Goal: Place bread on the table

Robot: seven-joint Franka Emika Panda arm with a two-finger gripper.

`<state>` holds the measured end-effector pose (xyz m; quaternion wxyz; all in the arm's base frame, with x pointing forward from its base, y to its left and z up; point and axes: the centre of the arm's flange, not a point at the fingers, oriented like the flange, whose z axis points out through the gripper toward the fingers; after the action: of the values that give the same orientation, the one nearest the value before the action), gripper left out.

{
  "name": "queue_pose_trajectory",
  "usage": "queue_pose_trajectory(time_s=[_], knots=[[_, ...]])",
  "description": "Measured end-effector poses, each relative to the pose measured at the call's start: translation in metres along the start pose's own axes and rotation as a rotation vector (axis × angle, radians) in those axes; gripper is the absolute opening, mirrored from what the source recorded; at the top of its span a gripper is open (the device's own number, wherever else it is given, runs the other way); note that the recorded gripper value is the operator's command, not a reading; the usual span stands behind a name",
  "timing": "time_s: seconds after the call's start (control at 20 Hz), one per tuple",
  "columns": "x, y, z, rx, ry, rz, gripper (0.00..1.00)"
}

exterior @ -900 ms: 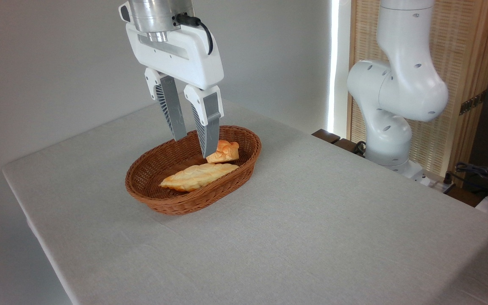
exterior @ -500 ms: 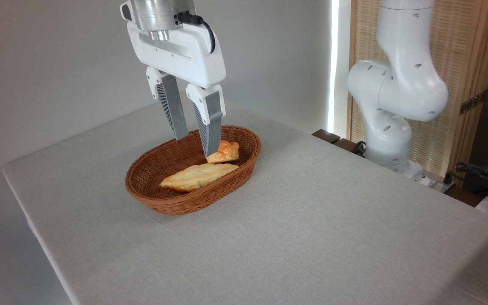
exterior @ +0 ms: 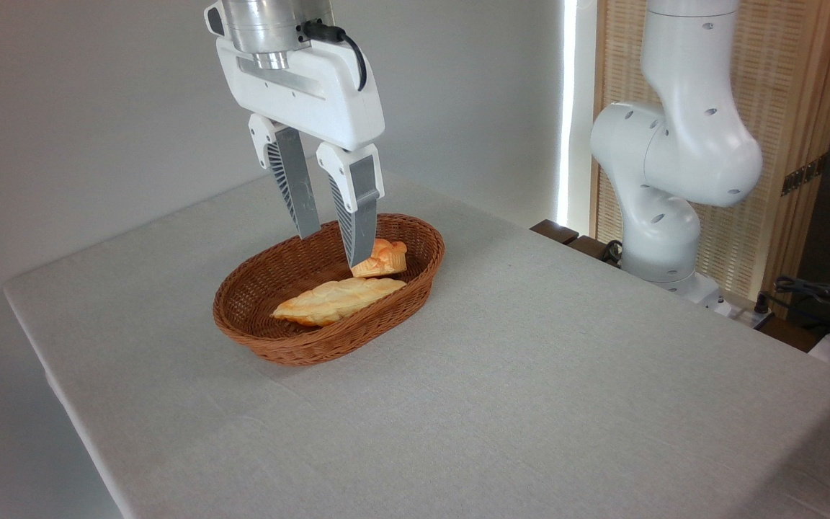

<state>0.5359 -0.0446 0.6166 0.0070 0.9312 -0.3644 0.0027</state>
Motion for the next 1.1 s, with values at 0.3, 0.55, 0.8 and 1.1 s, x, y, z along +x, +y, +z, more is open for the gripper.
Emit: queue_pose_trajectory(time_s=[0.3,0.55,0.8,1.1], knots=[[0.0,0.0,0.0,0.0,0.0,0.0,1.0],[0.003,0.004,0.0,0.0,0.0,0.008,1.0],[0.006,0.009,0.003,-0.003,-0.005,0.019,1.0],[0.017,0.03,0.014,-0.018,-0.026,0.062,1.0]])
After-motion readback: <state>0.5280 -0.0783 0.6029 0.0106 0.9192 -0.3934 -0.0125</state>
